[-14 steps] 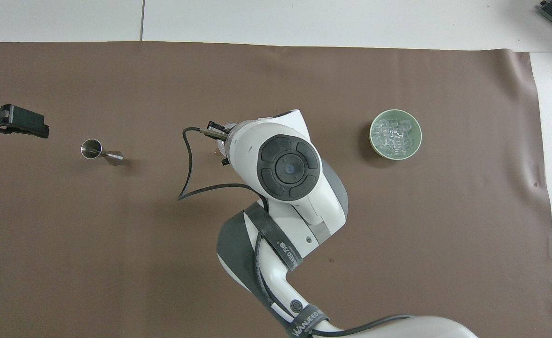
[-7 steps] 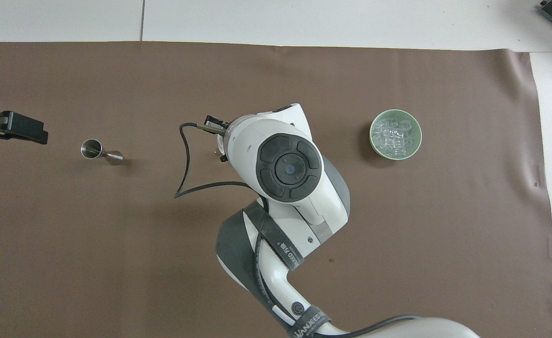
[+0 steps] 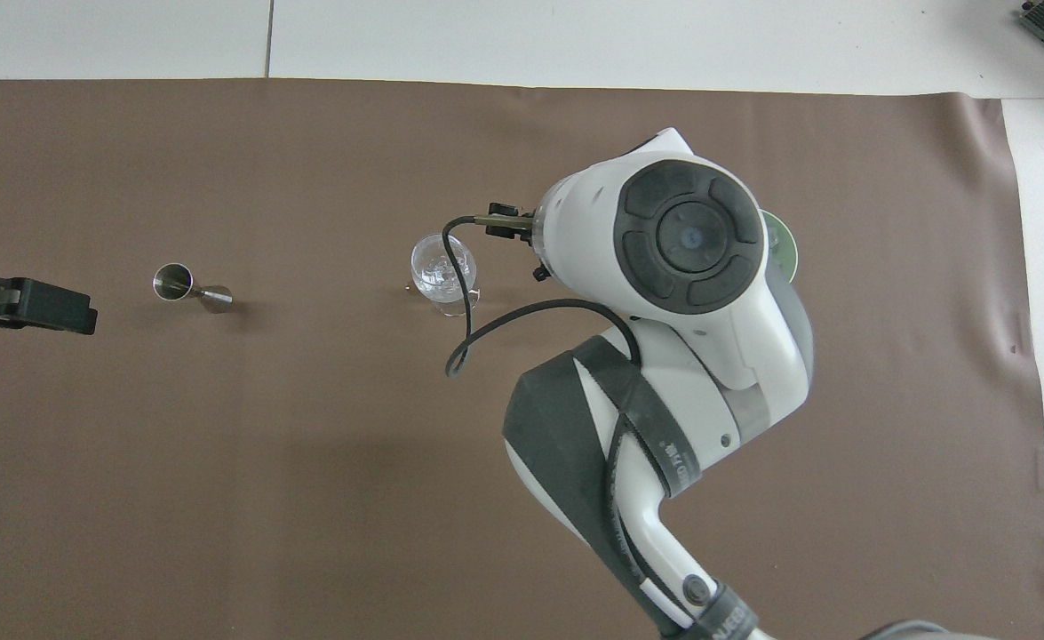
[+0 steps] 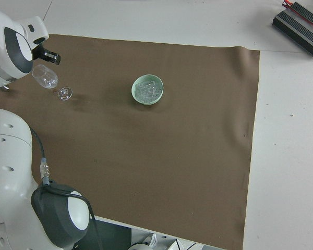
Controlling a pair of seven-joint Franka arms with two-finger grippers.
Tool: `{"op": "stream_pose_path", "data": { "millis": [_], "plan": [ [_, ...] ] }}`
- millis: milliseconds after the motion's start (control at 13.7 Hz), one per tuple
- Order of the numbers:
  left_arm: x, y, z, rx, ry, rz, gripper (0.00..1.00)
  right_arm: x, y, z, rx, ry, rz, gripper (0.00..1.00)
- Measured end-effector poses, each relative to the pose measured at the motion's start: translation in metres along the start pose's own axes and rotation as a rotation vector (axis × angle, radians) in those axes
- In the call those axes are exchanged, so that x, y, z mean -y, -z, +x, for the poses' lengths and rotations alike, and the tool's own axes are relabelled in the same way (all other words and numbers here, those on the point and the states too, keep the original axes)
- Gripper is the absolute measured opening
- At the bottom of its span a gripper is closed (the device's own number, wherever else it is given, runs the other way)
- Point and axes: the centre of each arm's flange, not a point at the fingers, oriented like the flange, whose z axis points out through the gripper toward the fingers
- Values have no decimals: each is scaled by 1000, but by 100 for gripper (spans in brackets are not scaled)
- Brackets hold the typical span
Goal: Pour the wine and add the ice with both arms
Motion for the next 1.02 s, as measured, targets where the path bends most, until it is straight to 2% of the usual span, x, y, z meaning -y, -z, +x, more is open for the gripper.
{"op": "stream_pose_path", "data": {
  "millis": [73,218,291,364,510,583,728,1019],
  "plan": [
    [1,-3,-3,5,2,0,100,-22,7,5,28,33,-28,48],
    [7,-4,-4,5,14,1,100,-65,20,14,81,91,-73,60],
    [11,-4,-4,4,21,0,100,-84,26,19,103,114,-87,60],
    [13,-4,-4,4,24,0,100,-104,34,23,123,137,-97,66],
    [11,-4,-4,2,20,0,100,-138,49,31,152,172,-109,87],
    [9,-4,-4,2,17,1,100,-152,56,33,164,179,-114,87],
    [3,-4,-3,1,4,1,100,-180,70,36,182,184,-122,99],
    [-1,-4,-4,5,-3,1,100,-226,83,39,241,141,-146,100]
  ]
}}
